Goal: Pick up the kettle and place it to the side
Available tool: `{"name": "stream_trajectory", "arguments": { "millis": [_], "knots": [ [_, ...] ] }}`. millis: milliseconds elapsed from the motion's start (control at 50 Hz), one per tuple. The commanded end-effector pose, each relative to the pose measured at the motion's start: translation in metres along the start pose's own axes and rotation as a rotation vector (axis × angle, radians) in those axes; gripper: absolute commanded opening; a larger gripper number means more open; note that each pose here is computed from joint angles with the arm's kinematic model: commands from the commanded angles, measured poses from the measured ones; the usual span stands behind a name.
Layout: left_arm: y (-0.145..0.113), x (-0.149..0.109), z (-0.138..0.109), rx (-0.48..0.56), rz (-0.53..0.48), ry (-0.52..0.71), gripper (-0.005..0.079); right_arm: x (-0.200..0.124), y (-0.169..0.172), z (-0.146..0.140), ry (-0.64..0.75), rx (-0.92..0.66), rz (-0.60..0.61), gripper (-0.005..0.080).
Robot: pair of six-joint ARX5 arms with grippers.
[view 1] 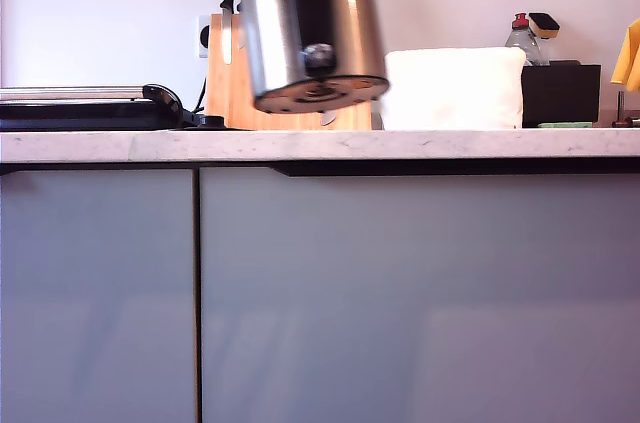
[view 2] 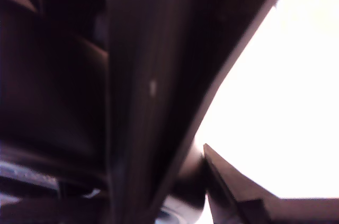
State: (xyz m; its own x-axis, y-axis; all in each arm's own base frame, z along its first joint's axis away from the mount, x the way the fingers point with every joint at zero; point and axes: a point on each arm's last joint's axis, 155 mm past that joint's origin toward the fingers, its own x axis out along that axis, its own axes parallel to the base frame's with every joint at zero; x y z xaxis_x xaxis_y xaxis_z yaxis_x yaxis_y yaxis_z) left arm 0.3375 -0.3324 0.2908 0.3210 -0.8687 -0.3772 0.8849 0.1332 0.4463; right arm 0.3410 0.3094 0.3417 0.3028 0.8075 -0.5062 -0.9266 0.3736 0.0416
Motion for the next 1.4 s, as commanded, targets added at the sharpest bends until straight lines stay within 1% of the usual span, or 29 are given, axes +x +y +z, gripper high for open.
{"name": "stream_trajectory", "arguments": {
  "millis": [0, 300, 580, 700, 880, 1080, 1240, 1380],
  "knots": [
    [0.029, -0.019, 0.054, 0.161, 0.105, -0.096, -0.0021, -0.057, -0.004, 0.047, -0.142, -0.120, -0.117, -0.0010],
    [0.020, 0.017, 0.053, 0.159, 0.026, -0.080, -0.0021, -0.073, -0.027, 0.011, -0.040, -0.054, -0.157, -0.0011],
    [0.004, 0.044, 0.039, 0.147, -0.033, -0.063, -0.0021, -0.087, -0.043, -0.016, 0.030, 0.030, -0.183, -0.0011],
    [0.001, 0.049, 0.035, 0.140, -0.047, -0.056, -0.0021, -0.089, -0.044, -0.023, 0.051, 0.053, -0.183, -0.0011],
    [-0.002, 0.051, 0.031, 0.133, -0.055, -0.046, -0.0021, -0.091, -0.039, -0.042, 0.115, 0.113, -0.161, -0.0011],
    [-0.005, 0.052, 0.028, 0.123, -0.067, -0.034, -0.0021, -0.091, -0.034, -0.055, 0.160, 0.153, -0.140, -0.0011],
    [-0.011, 0.057, 0.016, 0.096, -0.098, -0.005, -0.0021, -0.090, -0.029, -0.067, 0.204, 0.192, -0.120, -0.0011],
    [-0.014, 0.064, 0.006, 0.080, -0.114, 0.016, -0.0021, -0.086, -0.032, -0.077, 0.245, 0.220, -0.122, -0.0011]
  ]
}}
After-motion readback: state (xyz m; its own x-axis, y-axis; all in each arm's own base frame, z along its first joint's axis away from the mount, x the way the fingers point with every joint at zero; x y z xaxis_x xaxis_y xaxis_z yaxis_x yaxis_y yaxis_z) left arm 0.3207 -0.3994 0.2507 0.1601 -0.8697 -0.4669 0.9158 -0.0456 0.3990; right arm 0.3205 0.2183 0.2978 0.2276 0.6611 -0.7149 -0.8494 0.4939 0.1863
